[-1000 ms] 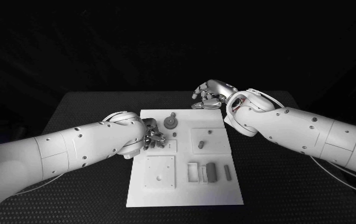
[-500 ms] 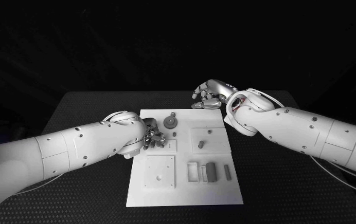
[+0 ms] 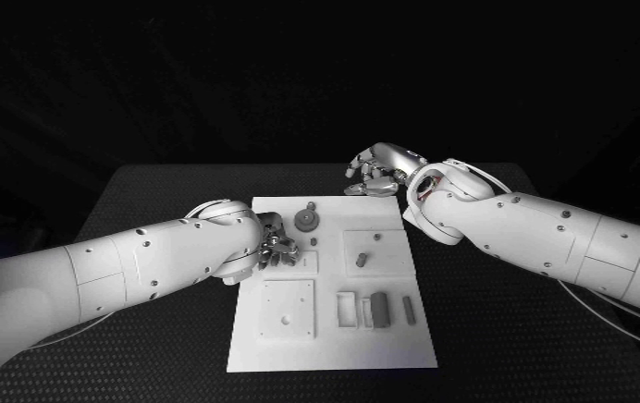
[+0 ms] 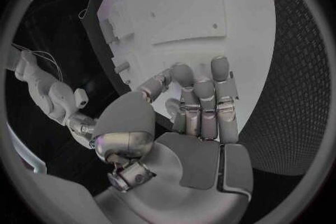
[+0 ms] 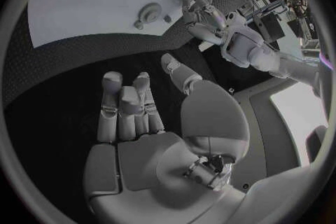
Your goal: Assemble the parts on the task board
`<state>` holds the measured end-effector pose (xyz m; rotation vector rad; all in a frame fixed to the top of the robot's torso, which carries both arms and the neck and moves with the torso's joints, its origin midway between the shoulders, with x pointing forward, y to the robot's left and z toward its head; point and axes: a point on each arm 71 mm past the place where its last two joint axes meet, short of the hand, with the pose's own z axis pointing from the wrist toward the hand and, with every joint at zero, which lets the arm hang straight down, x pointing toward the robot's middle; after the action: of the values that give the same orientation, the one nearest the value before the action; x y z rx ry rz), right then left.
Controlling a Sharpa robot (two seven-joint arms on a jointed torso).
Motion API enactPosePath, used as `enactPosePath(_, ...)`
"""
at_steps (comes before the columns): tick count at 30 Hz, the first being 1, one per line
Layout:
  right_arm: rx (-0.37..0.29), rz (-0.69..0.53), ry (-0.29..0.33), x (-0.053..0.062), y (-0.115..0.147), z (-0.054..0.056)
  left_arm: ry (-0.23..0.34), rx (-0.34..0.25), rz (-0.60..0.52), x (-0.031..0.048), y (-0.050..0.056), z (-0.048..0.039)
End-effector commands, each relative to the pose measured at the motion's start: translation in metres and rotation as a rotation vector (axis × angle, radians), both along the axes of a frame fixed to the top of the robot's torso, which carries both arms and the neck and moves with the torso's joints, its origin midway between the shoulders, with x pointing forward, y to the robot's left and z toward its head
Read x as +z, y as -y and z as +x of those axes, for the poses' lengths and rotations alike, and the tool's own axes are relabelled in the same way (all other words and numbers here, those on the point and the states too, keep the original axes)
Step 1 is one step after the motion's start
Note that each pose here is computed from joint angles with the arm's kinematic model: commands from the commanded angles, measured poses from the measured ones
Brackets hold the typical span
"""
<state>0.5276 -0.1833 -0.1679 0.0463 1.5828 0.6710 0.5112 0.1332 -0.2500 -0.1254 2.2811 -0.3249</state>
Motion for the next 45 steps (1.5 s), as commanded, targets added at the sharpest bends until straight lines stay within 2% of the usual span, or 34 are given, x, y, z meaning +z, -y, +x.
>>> enactPosePath(1, 0.012, 0.001, -0.001, 0.0003, -0.0011, -0.0005, -0.013, -0.028, 0.000, -0.0018, 0.0043, -0.0020)
enactPosePath(34, 0.011, 0.009, -0.003, 0.0003, 0.0000, -0.0002, 0.000, -0.021, -0.014, -0.0013, 0.0032, -0.0005)
enactPosePath(45, 0.010, 0.009, -0.002, 0.0002, 0.0003, 0.0002, 0.016, -0.002, -0.032, 0.0002, -0.0042, -0.0010)
